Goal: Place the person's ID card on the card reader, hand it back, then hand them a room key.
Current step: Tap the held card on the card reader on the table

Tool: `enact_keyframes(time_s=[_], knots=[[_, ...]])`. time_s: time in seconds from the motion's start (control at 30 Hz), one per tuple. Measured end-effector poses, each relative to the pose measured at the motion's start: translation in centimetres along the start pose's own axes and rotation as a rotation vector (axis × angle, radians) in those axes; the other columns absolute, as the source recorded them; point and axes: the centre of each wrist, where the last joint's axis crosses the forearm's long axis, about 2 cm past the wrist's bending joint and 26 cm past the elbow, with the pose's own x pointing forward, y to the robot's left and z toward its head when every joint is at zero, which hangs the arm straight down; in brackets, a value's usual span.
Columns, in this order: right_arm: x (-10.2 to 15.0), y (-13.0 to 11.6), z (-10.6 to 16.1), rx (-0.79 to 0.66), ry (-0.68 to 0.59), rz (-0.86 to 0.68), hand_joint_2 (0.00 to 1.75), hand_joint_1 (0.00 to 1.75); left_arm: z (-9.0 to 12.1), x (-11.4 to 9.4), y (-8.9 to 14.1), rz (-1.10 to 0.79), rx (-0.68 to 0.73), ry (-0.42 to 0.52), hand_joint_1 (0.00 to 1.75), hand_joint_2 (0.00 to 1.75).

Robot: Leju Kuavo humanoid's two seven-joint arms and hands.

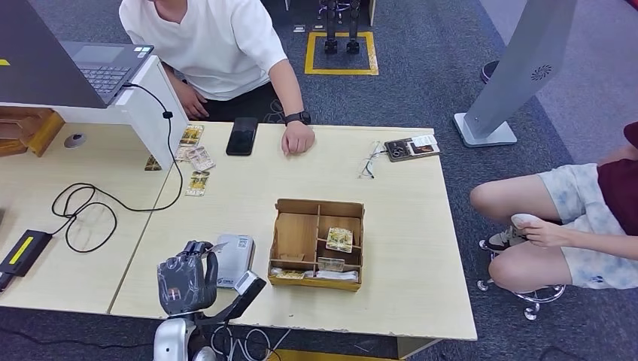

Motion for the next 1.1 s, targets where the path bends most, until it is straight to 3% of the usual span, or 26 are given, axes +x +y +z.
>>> enact_keyframes(time_s=[0.43,1.1], knots=[[0.0,-0.1,0.0,0.001,0.001,0.0,1.75,0.0,1.8,1.5,-2.0,0.02,-0.11,-0.028,1.75,1.75],[-0.1,-0.2,-0.1,0.0,0.002,0.0,1.75,0.0,2.1,2.2,-3.0,0.004,-0.158,-0.063,1.75,1.75]])
